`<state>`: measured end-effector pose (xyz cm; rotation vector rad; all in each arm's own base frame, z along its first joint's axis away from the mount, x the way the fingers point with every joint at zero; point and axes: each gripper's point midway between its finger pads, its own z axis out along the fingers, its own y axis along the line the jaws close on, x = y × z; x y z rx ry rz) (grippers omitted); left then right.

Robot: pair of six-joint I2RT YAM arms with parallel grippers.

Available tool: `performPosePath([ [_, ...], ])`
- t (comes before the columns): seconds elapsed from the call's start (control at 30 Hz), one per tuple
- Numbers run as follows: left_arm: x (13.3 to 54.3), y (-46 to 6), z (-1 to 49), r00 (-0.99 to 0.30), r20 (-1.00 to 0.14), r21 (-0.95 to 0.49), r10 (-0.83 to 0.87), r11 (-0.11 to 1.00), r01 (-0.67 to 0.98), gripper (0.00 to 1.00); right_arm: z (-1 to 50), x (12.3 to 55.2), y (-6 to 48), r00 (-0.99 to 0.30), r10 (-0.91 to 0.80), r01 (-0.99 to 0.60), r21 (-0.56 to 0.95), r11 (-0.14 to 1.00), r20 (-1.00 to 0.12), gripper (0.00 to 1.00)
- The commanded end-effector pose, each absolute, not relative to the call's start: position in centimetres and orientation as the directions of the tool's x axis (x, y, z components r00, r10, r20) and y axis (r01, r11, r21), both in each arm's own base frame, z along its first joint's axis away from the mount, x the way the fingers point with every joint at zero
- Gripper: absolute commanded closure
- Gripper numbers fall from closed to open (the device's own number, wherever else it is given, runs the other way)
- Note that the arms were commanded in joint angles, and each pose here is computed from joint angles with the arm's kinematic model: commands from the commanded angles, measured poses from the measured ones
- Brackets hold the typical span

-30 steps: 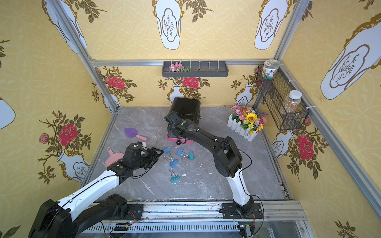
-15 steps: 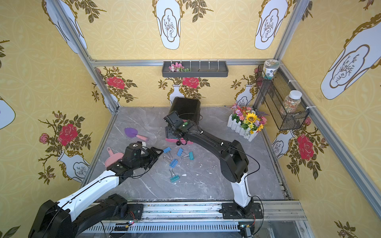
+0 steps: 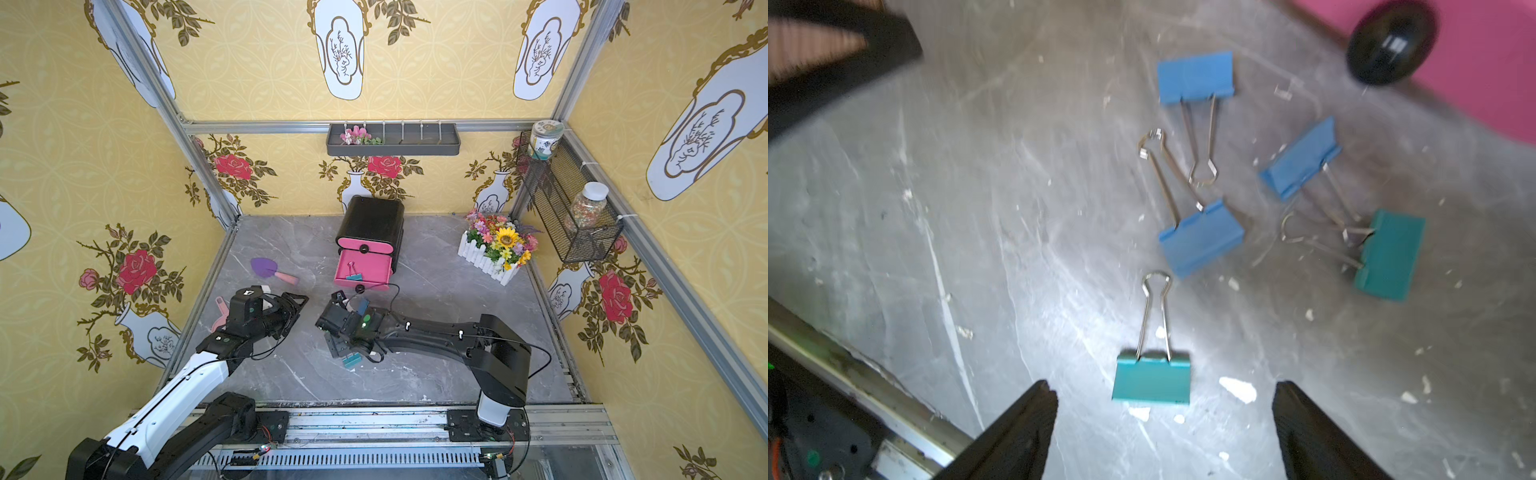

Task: Put the binder clips in the drawer according to color
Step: Place the binder clip in the drawer, then pick up the binder clip at the center of the board.

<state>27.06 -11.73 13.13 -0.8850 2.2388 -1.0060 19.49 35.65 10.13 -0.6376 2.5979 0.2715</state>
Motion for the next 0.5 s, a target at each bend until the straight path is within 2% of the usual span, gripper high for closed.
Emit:
performPosePath([
  [0.0, 26.2, -11.5, 12.5, -0.664, -0.183, -0.775, -0.725, 0.522, -0.356, 0.3, 8.1, 18.3, 35.2, -0.829, -0.348, -0.421, 0.077, 0.904, -0.439, 0.13],
  [0.27, 25.5, -11.4, 12.5, -0.66, -0.172, -0.781, -0.732, 0.51, -0.361, 0.3, 3.8, 16.6, 35.0, -0.855, -0.391, -0.431, 0.049, 0.901, -0.342, 0.1],
  [0.47, 25.3, -11.4, 12.3, -0.662, -0.17, -0.778, -0.73, 0.512, -0.364, 0.29, 3.0, 15.8, 35.9, -0.846, -0.423, -0.461, 0.046, 0.886, -0.326, 0.1],
])
